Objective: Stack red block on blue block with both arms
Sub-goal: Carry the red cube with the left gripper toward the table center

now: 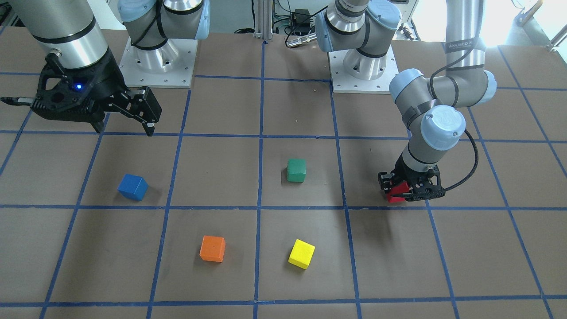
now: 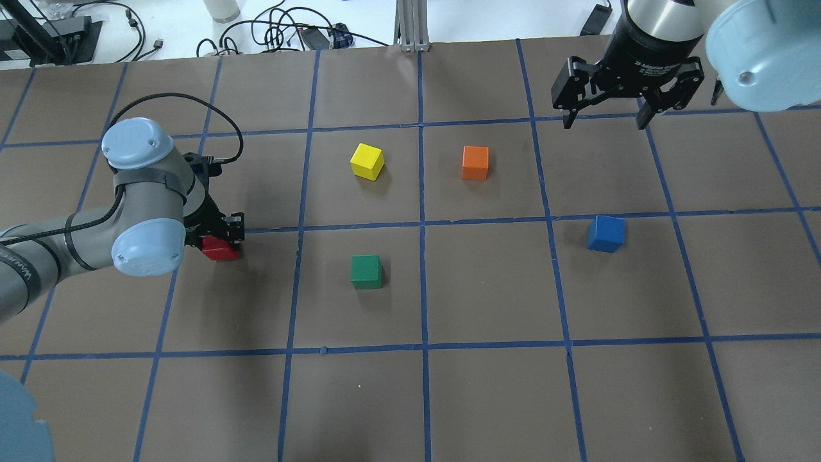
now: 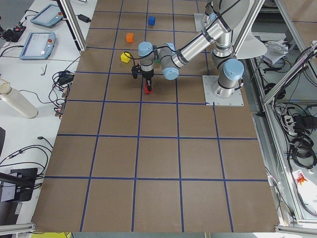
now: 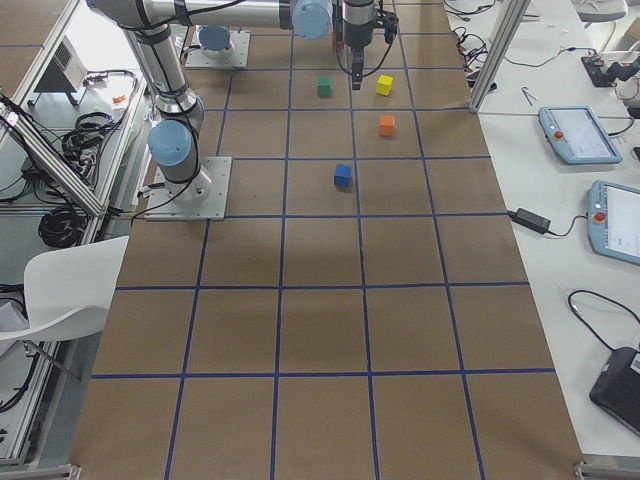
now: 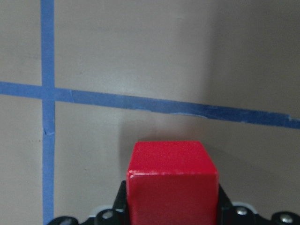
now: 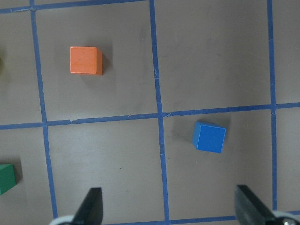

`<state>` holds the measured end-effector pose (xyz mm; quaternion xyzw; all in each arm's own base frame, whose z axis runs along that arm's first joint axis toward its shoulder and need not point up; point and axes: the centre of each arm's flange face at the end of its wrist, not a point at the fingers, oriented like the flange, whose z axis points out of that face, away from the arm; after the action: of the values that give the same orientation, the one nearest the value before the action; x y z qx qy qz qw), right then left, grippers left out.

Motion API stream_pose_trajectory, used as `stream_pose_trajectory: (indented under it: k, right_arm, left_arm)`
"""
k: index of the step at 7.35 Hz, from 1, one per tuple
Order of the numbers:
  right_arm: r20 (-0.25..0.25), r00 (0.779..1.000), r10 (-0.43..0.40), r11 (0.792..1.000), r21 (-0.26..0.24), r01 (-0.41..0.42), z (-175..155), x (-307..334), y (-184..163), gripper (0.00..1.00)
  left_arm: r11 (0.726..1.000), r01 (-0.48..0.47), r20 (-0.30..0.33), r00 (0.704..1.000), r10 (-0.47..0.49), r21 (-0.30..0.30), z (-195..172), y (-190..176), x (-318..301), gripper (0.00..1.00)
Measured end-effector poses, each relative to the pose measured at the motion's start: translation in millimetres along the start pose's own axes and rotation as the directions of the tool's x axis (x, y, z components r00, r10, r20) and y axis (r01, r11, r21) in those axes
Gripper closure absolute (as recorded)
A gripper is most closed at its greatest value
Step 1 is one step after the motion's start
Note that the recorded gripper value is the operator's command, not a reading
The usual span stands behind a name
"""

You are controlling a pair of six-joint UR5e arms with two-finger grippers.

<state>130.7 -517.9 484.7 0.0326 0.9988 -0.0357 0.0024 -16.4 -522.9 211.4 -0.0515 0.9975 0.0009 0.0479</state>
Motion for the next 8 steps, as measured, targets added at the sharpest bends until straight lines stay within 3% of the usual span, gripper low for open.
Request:
stream_pose_trajectory:
  k: [3, 5, 8]
  right_arm:
    - [-0.001, 1.000, -0.001, 1.000, -0.001, 0.001, 0, 0, 0, 0.00]
    - [-0.001, 1.000, -0.004, 1.000, -0.001, 0.004, 0, 0, 0, 0.00]
    - [-0.001, 1.000, -0.008, 1.000, 0.000, 0.008, -1, 1, 1, 0.00]
  left_arm:
    - [0.993, -0.099, -0.015, 0.995, 0.100, 0.063, -91, -28, 81, 0.89]
    - [0.987, -0.141, -0.070, 0.987, 0.146, 0.072, -131, -10, 168, 0.89]
    - [0.993, -0.111, -0.150, 0.982, 0.115, 0.033, -140, 41, 282, 0.88]
